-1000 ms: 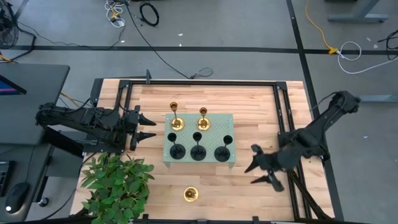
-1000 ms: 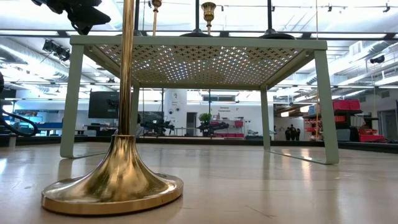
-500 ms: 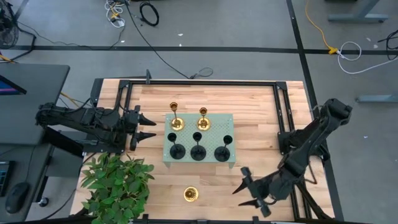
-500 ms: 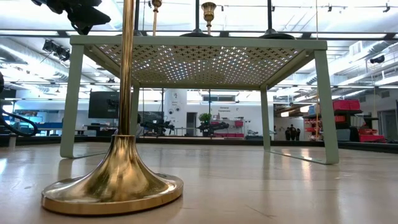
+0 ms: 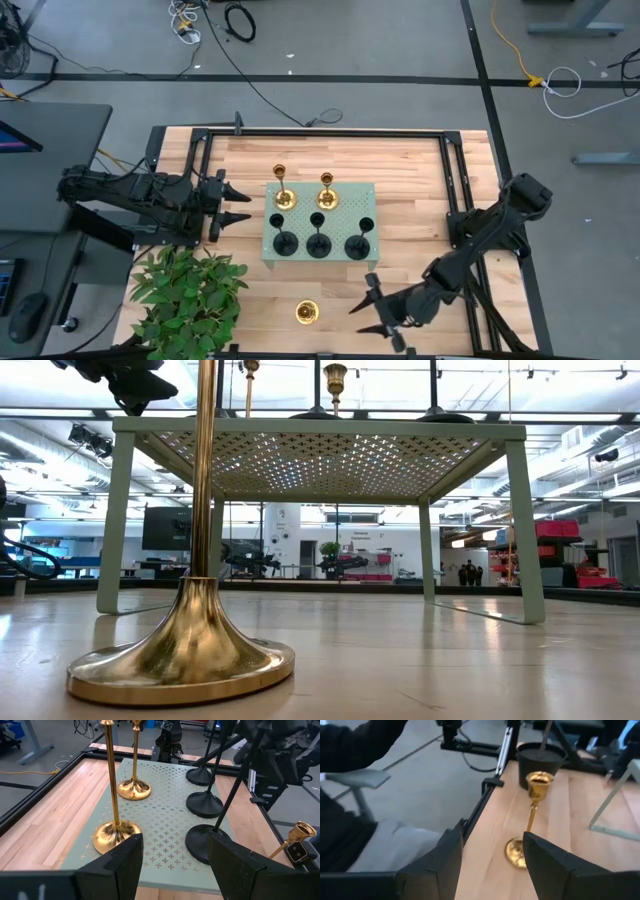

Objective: Pick & Place candle stick holders
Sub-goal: Put the golden candle holder aligned with the black candle holder on the shelf

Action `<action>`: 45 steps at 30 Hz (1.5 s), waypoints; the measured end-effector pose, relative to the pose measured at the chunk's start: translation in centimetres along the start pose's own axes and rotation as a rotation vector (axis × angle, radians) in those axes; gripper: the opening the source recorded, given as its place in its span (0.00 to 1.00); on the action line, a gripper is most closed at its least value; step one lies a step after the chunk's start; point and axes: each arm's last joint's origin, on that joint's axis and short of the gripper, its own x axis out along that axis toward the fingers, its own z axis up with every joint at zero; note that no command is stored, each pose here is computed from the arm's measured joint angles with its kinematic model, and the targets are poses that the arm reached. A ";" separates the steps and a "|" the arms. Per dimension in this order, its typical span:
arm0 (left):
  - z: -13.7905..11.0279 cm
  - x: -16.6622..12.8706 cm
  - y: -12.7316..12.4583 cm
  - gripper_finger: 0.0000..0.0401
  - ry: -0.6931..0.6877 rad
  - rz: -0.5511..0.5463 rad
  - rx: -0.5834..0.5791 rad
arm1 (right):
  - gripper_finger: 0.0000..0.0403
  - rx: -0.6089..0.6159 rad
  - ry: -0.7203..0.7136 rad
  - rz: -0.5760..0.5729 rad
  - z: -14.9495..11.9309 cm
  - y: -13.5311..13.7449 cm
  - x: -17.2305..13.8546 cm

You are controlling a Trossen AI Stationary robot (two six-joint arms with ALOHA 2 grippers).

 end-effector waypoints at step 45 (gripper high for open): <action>0.0 0.0 0.0 0.54 -0.004 0.003 -0.001 | 0.52 0.072 -0.120 0.023 -1.3 -4.4 10.2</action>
